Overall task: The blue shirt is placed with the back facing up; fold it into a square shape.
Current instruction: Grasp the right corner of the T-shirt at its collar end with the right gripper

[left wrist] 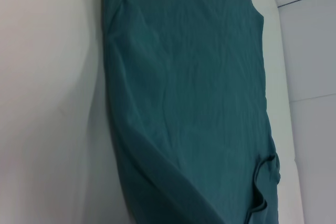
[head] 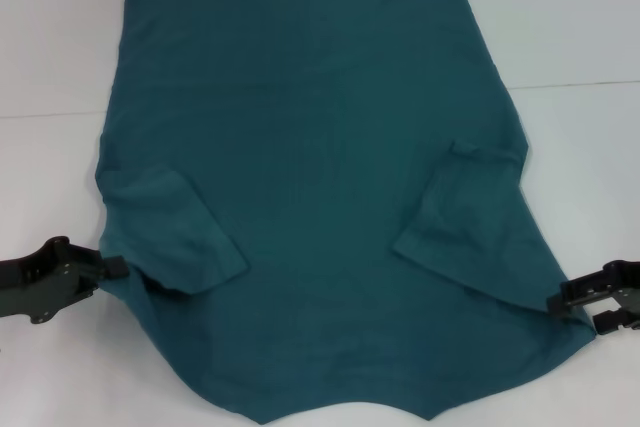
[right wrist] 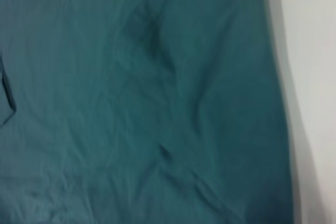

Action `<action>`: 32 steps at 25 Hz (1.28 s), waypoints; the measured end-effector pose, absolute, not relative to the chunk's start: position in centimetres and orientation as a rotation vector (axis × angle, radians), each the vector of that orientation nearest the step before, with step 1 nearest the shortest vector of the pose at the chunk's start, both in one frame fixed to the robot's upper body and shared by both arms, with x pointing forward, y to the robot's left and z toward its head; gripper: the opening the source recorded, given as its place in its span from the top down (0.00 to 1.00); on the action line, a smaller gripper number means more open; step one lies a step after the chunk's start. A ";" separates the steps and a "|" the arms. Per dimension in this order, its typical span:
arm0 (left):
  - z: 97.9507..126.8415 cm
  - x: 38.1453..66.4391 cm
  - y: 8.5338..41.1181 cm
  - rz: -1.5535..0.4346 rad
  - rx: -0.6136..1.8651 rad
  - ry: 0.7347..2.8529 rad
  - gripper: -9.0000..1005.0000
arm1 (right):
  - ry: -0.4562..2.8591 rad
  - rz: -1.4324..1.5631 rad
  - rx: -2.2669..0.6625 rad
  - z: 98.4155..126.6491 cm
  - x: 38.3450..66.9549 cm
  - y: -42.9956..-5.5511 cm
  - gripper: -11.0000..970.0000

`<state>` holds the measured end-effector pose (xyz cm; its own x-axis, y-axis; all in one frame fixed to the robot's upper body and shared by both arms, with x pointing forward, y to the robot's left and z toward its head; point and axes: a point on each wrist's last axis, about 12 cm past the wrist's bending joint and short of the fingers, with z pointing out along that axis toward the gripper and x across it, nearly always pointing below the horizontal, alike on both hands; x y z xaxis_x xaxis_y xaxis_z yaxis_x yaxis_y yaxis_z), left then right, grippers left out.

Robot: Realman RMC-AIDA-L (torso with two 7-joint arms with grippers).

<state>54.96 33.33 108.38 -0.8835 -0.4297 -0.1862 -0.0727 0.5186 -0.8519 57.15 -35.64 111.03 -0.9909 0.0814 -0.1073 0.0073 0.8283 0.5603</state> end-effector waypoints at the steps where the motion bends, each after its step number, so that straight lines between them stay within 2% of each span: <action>1: 108.4 55.0 33.3 -1.315 -0.415 2.388 0.98 | 2.880 0.884 0.067 111.0 57.2 -35.5 0.06; 26: 108.5 55.1 33.3 -1.317 -0.418 2.381 0.97 | 2.880 0.896 -0.008 111.2 58.2 -33.4 0.06; 32: 108.4 55.0 33.4 -1.316 -0.423 2.381 0.97 | 2.889 0.888 -0.031 111.1 58.2 -33.2 0.22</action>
<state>54.95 33.40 108.39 -0.8802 -0.4368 -0.1857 -0.0751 0.5144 -0.8542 58.17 -33.22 111.11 -0.9927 0.0152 -0.1197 -0.0546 0.8279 0.5582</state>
